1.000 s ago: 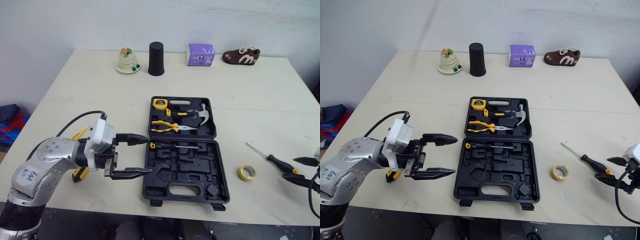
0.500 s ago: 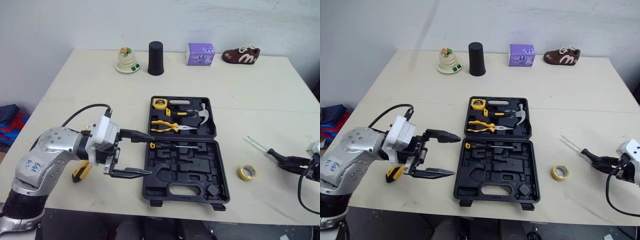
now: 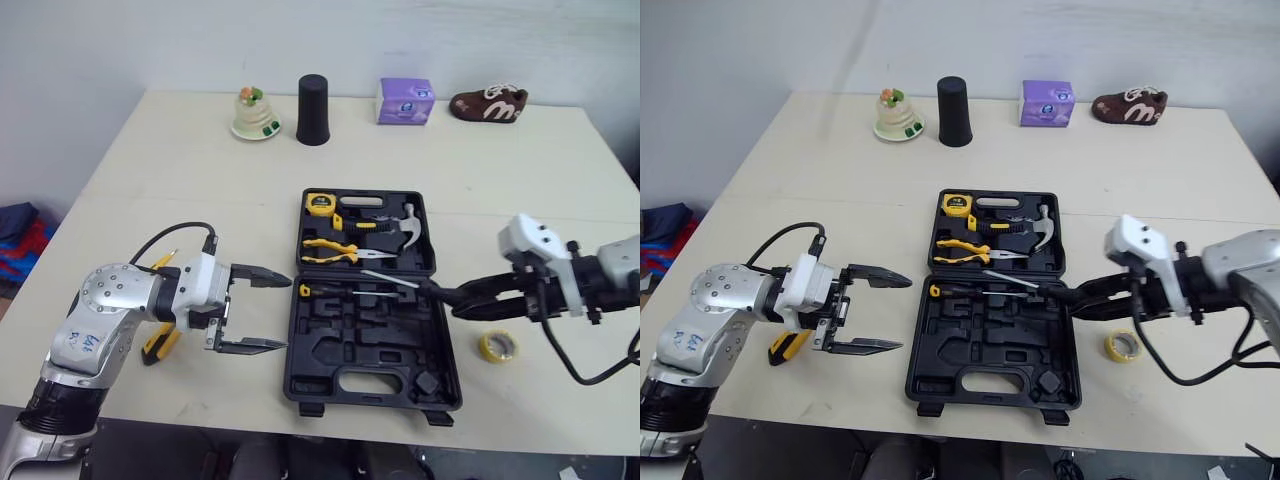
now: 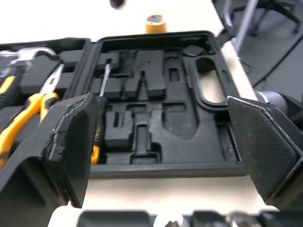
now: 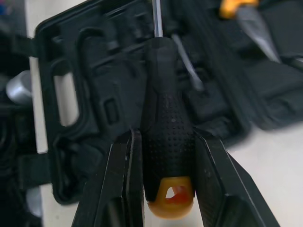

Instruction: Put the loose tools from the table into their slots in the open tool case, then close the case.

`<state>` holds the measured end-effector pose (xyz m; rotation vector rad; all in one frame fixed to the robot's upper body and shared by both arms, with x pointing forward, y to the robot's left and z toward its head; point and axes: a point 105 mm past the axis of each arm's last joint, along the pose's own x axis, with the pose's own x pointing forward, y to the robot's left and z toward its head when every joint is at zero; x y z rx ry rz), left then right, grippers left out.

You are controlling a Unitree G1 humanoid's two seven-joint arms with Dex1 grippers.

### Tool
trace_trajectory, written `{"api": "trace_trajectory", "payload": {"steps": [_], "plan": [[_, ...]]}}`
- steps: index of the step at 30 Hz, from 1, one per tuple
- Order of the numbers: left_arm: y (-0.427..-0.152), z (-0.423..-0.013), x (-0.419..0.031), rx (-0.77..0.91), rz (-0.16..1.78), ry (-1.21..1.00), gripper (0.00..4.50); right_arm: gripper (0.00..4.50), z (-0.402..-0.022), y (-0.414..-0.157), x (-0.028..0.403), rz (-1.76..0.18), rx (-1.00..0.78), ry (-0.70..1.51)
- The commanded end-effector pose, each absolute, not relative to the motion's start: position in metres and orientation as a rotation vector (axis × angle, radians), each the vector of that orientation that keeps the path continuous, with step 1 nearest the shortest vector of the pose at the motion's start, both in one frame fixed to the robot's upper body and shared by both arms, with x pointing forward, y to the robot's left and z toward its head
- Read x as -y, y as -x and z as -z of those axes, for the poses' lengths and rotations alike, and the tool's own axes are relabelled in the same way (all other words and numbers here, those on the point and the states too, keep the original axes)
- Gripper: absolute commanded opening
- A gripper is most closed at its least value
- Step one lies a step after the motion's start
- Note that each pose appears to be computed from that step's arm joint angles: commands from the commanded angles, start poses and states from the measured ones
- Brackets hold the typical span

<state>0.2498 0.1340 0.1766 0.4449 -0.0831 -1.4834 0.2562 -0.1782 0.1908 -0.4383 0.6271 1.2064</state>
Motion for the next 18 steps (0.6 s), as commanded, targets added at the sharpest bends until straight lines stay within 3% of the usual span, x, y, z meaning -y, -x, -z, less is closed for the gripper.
{"api": "trace_trajectory", "payload": {"steps": [1, 9, 18], "plan": [[-0.249, -0.180, -0.138, 0.109, 1.435, -0.460, 4.50, 0.97, -0.185, -0.260, 0.156, -1.183, -0.634, 0.583], [-0.247, -0.176, -0.136, 0.115, 1.400, -0.454, 4.50, 0.97, -0.168, -0.281, 0.142, -1.143, -0.592, 0.864], [-0.249, -0.174, -0.136, 0.118, 1.386, -0.457, 4.50, 0.97, -0.158, -0.291, 0.148, -1.144, -0.596, 0.953]]}}
